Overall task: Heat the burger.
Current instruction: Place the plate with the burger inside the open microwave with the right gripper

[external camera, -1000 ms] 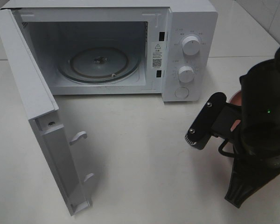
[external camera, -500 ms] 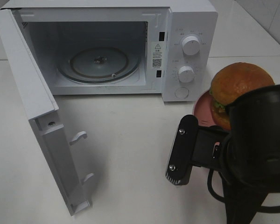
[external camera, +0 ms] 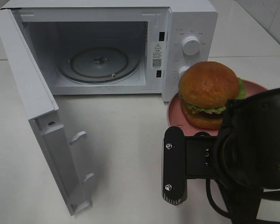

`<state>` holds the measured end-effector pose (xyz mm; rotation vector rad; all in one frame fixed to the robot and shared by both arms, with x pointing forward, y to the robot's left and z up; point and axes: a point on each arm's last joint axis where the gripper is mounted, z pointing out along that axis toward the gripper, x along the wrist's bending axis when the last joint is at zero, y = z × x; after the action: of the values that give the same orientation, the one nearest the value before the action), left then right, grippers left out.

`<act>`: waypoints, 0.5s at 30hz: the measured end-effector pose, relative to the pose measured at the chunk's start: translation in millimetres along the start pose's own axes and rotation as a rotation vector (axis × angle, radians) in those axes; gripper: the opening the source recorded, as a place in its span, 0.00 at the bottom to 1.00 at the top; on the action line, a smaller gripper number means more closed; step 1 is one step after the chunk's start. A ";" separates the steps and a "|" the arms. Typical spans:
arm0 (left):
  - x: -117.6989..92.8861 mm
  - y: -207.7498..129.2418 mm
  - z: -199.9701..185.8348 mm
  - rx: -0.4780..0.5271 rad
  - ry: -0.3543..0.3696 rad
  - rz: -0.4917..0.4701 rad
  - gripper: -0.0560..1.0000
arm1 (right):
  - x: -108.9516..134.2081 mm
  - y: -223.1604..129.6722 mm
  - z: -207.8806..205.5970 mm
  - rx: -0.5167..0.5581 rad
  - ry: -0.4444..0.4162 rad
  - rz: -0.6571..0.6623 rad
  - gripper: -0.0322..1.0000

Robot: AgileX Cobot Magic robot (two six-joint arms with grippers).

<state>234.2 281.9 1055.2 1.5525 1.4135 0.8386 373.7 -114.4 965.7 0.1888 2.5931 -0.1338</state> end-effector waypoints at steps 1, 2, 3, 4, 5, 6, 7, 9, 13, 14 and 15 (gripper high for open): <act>0.0 0.0 0.0 0.000 0.000 0.000 0.98 | 0.0 0.0 0.0 0.000 0.000 0.000 0.08; 0.0 0.0 0.0 0.000 0.000 0.000 0.98 | -1.4 1.2 -2.4 -0.033 -0.006 -0.039 0.08; 0.0 0.0 0.0 0.000 0.000 0.000 0.98 | -1.9 2.0 -3.3 -0.049 -0.009 -0.064 0.08; 0.0 0.0 0.0 0.000 0.000 0.000 0.98 | -1.9 2.0 -3.3 -0.049 -0.009 -0.064 0.08; 0.0 0.0 0.0 0.000 0.000 0.000 0.98 | -2.1 3.8 -4.3 -0.078 -0.014 -0.110 0.08; 0.0 0.0 0.0 0.000 0.000 0.000 0.98 | -2.1 3.8 -4.3 -0.078 -0.014 -0.110 0.08; 0.0 0.0 0.0 0.000 0.000 0.000 0.98 | -2.4 5.6 -5.1 -0.103 -0.019 -0.157 0.08; 0.0 0.0 0.0 0.000 0.000 0.000 0.98 | -2.4 6.4 -5.2 -0.111 -0.020 -0.171 0.08; 0.0 0.0 0.0 0.000 0.000 0.000 0.98 | -1.7 10.9 -5.8 -0.161 -0.025 -0.276 0.08; 0.0 0.0 0.0 0.000 0.000 0.000 0.98 | -1.7 10.9 -5.8 -0.161 -0.025 -0.276 0.08; 0.0 0.0 0.0 0.000 0.000 0.000 0.98 | -1.5 12.7 -6.1 -0.181 -0.030 -0.319 0.08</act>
<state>234.2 281.9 1055.2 1.5525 1.4135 0.8386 374.0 -101.2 971.0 -0.2910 2.5697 -0.0153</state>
